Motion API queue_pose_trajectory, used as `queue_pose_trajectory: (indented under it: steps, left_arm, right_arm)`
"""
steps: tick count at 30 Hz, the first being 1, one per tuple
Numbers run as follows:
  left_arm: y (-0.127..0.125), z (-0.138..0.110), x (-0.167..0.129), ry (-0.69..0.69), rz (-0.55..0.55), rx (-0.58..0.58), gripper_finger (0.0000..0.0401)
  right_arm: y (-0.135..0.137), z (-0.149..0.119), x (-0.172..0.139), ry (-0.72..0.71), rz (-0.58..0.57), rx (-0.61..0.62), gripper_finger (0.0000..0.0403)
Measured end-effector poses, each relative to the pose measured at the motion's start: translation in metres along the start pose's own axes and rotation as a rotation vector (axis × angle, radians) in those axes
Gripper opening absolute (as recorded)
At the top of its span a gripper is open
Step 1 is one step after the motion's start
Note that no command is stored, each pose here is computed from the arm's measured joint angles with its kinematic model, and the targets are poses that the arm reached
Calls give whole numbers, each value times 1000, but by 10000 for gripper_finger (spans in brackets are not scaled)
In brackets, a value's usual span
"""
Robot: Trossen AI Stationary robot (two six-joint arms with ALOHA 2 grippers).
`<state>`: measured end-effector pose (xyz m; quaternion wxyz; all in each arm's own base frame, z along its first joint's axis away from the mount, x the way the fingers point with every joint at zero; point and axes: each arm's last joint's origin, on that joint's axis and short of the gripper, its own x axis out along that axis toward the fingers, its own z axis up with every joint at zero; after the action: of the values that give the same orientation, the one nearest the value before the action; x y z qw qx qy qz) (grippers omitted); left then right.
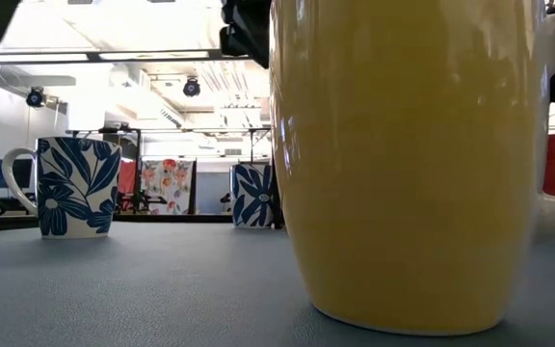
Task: Place coffee mugs
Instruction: Put the red mug on the shelf
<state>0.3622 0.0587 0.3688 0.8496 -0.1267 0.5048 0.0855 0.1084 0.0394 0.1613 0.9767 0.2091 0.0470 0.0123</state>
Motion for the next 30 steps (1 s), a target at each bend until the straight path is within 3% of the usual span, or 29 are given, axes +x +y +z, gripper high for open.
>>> queue_pose_trajectory:
  steps: [2,7,12,20,23,28,30]
  left_arm:
    - [-3,-9,-2,-61,-17,-28,87]
    - [-9,-33,-6,-268,-72,-60,87]
    - [-27,-63,-2,-448,-153,-1,87]
    - [-56,-97,-4,-754,-339,97,87]
    - [-62,-99,-8,-803,-393,117,87]
    - [-69,-99,-8,-783,-582,203,87]
    - [-70,-98,-5,-763,-618,182,87]
  right_arm:
    - [0,0,0,-5,2,18,132]
    - [1,3,0,-36,-7,202,132]
    - [-2,4,-1,-76,-75,188,132]
    - [-3,4,-1,-106,-113,297,132]
    - [-3,4,0,-106,-115,302,132]
    - [-4,4,-1,-115,-127,307,132]
    - [-5,4,-1,-134,-158,322,132]
